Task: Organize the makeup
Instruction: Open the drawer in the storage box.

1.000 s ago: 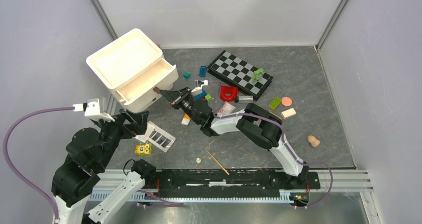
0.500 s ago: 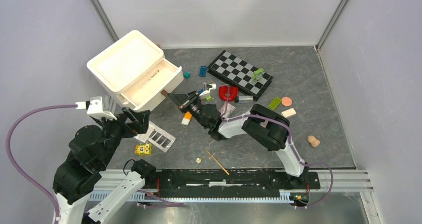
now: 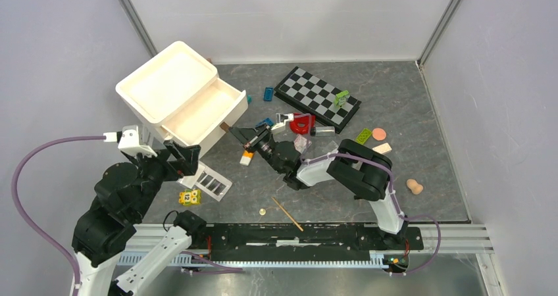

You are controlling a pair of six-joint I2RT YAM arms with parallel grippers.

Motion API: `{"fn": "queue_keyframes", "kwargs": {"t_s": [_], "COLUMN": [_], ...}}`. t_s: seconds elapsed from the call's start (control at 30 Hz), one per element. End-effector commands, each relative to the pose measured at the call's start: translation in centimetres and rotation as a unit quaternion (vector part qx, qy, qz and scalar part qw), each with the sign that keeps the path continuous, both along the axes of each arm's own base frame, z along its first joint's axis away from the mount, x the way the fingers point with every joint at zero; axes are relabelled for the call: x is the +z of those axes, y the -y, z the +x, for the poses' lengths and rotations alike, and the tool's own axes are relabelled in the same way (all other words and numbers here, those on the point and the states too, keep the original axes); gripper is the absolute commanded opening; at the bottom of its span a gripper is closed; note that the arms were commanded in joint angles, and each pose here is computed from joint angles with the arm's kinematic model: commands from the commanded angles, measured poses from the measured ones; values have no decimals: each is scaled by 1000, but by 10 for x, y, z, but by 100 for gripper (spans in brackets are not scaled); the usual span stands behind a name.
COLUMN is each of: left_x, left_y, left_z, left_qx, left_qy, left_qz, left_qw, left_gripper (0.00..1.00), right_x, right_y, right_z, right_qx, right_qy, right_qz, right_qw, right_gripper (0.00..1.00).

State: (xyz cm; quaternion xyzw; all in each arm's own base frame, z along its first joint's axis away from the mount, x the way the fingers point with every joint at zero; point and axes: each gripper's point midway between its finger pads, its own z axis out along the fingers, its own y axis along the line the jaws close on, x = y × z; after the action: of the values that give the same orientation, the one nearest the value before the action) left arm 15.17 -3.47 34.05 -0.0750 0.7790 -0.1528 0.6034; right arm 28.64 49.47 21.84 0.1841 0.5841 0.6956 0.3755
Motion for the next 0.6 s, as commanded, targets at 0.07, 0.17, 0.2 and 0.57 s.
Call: {"fn": "queue_keyframes", "kwargs": {"t_s": [0.07,0.17,0.2,0.57], "left_x": [-2,-3,-4,-6], "left_y": [2,1,2,3], "left_z": [5,5,5,6], "left_qx": [-3,-2,-2,-2], "left_qy": [0,-2,-2,-6], "left_qz": [15,16,16,15], "left_qw": [1000,1000,1000,1000], "left_gripper": [100,100,100,100], "right_x": [34,30,27,19], "right_y": [17,22,24,30], "right_z": [-16,-19,-19,-25], "right_qx": [5,4,2,10], "right_qy": [37,34,32,35], "right_qz": [30,23,21,9], "right_qw": [999,999,999,999], "right_gripper": [0,0,0,0]}}
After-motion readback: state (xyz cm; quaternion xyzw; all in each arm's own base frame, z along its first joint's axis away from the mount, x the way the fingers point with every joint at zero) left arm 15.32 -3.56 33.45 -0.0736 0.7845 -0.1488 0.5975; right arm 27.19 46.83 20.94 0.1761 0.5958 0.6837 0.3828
